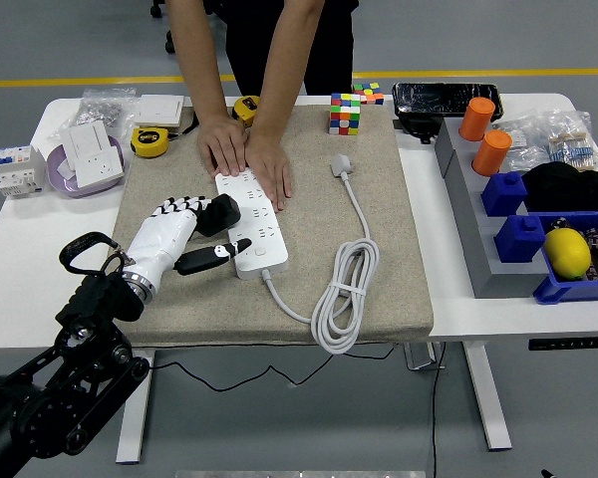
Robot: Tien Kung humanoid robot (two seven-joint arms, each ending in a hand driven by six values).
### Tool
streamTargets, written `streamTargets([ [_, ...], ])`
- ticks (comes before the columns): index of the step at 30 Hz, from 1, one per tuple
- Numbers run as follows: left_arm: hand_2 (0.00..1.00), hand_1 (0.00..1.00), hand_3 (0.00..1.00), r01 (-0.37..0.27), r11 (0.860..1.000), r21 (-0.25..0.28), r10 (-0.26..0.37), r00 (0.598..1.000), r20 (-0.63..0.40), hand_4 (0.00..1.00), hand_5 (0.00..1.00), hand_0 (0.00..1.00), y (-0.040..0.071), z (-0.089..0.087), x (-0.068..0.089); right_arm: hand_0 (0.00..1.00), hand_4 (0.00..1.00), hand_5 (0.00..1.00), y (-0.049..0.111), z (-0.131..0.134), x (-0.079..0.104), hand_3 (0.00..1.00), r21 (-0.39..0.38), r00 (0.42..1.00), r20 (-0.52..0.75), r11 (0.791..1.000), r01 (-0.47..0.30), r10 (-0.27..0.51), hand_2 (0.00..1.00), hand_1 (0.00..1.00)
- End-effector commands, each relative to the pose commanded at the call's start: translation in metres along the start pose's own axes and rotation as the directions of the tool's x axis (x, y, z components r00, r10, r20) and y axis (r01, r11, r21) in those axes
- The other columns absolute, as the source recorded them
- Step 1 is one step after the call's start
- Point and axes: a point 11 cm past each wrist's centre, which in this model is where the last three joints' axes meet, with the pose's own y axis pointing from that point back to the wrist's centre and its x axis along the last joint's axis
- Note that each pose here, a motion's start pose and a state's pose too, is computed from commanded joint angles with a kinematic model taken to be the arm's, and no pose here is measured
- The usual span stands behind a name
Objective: Pick up the plug,place it near the board,insert it into the board,press the button
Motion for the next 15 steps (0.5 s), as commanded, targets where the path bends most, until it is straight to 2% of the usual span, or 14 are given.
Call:
streamTargets([
  [15, 0.998, 0.998, 0.926, 0.022, 1.000, -0.017, -0.023, 1.000, -0.001, 0.998, 0.998, 0.998, -0.0015, 0.0099, -0.0068, 0.840, 0.998, 0.946, 0.0000, -0.0029, 0.0007, 0.794, 0.005, 1.000, 0.002, 1.000, -0.001, 0.001, 0.764, 0.753],
])
